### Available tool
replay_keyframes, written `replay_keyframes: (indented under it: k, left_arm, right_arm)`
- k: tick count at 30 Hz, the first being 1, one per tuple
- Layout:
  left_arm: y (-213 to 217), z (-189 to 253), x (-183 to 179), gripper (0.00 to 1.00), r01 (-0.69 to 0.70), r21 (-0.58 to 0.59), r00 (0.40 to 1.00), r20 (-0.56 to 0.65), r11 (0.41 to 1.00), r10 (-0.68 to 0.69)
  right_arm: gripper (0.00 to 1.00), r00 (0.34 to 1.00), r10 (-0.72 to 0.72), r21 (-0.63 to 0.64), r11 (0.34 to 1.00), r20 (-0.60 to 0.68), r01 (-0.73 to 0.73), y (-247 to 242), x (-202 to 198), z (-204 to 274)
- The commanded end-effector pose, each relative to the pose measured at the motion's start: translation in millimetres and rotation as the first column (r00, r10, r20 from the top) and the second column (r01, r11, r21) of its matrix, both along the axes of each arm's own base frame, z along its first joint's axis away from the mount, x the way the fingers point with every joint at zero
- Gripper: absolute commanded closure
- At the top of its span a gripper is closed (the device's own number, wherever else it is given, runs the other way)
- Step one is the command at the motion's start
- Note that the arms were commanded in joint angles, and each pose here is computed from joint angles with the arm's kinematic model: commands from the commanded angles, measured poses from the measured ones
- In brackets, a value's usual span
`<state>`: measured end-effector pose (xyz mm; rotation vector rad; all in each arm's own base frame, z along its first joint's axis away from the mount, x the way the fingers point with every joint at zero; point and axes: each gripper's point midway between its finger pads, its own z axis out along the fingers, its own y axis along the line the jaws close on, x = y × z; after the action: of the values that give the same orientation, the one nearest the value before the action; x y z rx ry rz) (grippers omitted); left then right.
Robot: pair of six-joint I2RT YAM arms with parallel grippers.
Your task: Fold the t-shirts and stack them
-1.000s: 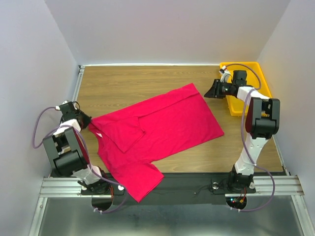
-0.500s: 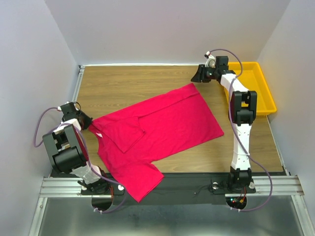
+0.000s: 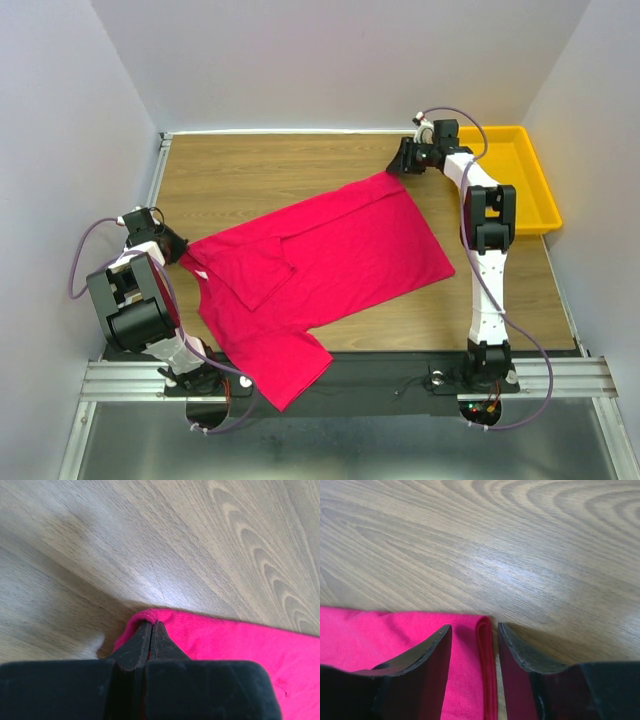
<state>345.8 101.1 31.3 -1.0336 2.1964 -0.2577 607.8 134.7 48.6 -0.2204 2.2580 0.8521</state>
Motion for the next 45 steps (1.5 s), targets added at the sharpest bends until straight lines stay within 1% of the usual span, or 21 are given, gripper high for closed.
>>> replay_keyframes:
  k: [1,5,6,7,8,10,11,12,17,23,26,27,29,30,33,34,35,36,37,41,45]
  left_arm:
    - [7,15,11,1.00,0.010,0.029,0.998,0.055,1.000,-0.012]
    - [7,14,11,1.00,0.010,0.028,0.999,0.052,1.000,-0.012]
    - [6,14,11,1.00,0.012,0.028,0.999,0.052,1.000,-0.013]
    - [7,14,11,1.00,0.012,0.029,0.999,0.050,0.999,-0.013]
    - [6,14,11,1.00,0.012,0.027,0.999,0.051,1.000,-0.013]
    - [8,14,12,1.00,0.009,0.028,0.999,0.051,1.000,-0.011]
    - [8,15,13,1.00,0.010,0.031,0.999,0.053,0.999,-0.012]
    - [8,15,13,1.00,0.009,0.030,0.999,0.053,1.000,-0.011]
    - [11,17,21,1.00,0.018,0.036,0.998,0.059,0.999,-0.021]
    - [16,28,46,1.00,0.039,0.023,0.994,0.105,0.999,-0.041]
    - [16,33,65,1.00,0.066,0.004,0.989,0.134,0.998,-0.066]
    - [18,41,75,1.00,0.070,0.013,0.985,0.154,0.997,-0.072]
    - [16,38,85,1.00,0.085,-0.010,0.984,0.157,0.996,-0.082]
    - [11,41,97,1.00,0.109,-0.022,0.979,0.173,0.994,-0.104]
    - [3,44,117,1.00,0.133,-0.037,0.974,0.190,0.990,-0.124]
    - [-2,47,130,1.00,0.147,-0.039,0.970,0.202,0.988,-0.136]
    - [-2,58,143,1.00,0.148,-0.038,0.964,0.229,0.988,-0.135]
    - [-3,59,149,1.00,0.146,-0.044,0.963,0.235,0.988,-0.132]
    - [-5,53,154,1.00,0.144,-0.053,0.966,0.225,0.988,-0.129]
    - [-19,58,182,1.00,0.153,-0.053,0.961,0.240,0.987,-0.136]
    - [-22,57,208,1.00,0.139,-0.036,0.964,0.235,0.990,-0.127]
  right_arm:
    - [0.53,1.000,0.007,0.001,1.000,-0.015,-0.007,9,0,-3]
    - [0.59,0.999,0.021,0.006,1.000,-0.032,-0.021,13,-6,-8]
    - [0.65,0.999,0.026,0.009,1.000,-0.036,-0.026,14,-8,-9]
    - [0.67,0.999,0.026,0.009,1.000,-0.036,-0.026,14,-8,-9]
    - [0.74,0.999,0.026,0.009,1.000,-0.035,-0.026,14,-7,-9]
    - [0.83,0.999,0.023,0.006,1.000,-0.026,-0.023,14,-5,-6]
    - [0.94,1.000,0.011,-0.004,1.000,-0.023,-0.011,12,-3,-6]
    - [0.99,1.000,0.004,-0.013,1.000,-0.014,-0.004,10,-1,-5]
    - [0.99,0.998,-0.055,-0.041,0.998,0.033,0.056,-6,15,11]
    - [0.99,0.988,-0.126,-0.046,0.990,0.085,0.130,-25,37,26]
    - [0.99,0.978,-0.177,-0.051,0.982,0.109,0.183,-35,48,29]
    - [1.00,0.974,-0.193,-0.052,0.978,0.115,0.200,-37,50,29]
    - [0.99,0.961,-0.242,-0.052,0.967,0.132,0.251,-47,59,31]
    - [1.00,0.954,-0.266,-0.049,0.960,0.136,0.274,-51,62,32]
    - [0.99,0.941,-0.299,-0.048,0.950,0.161,0.310,-55,70,34]
    - [0.99,0.932,-0.320,-0.048,0.942,0.169,0.332,-58,74,34]
    - [0.99,0.927,-0.329,-0.047,0.938,0.182,0.343,-59,77,37]
    - [1.00,0.919,-0.347,-0.050,0.931,0.188,0.362,-63,80,38]
    - [0.99,0.914,-0.355,-0.049,0.927,0.194,0.371,-64,82,37]
    - [0.99,0.886,-0.403,-0.051,0.904,0.231,0.424,-73,93,43]
    - [0.99,0.863,-0.435,-0.054,0.885,0.257,0.462,-80,101,44]
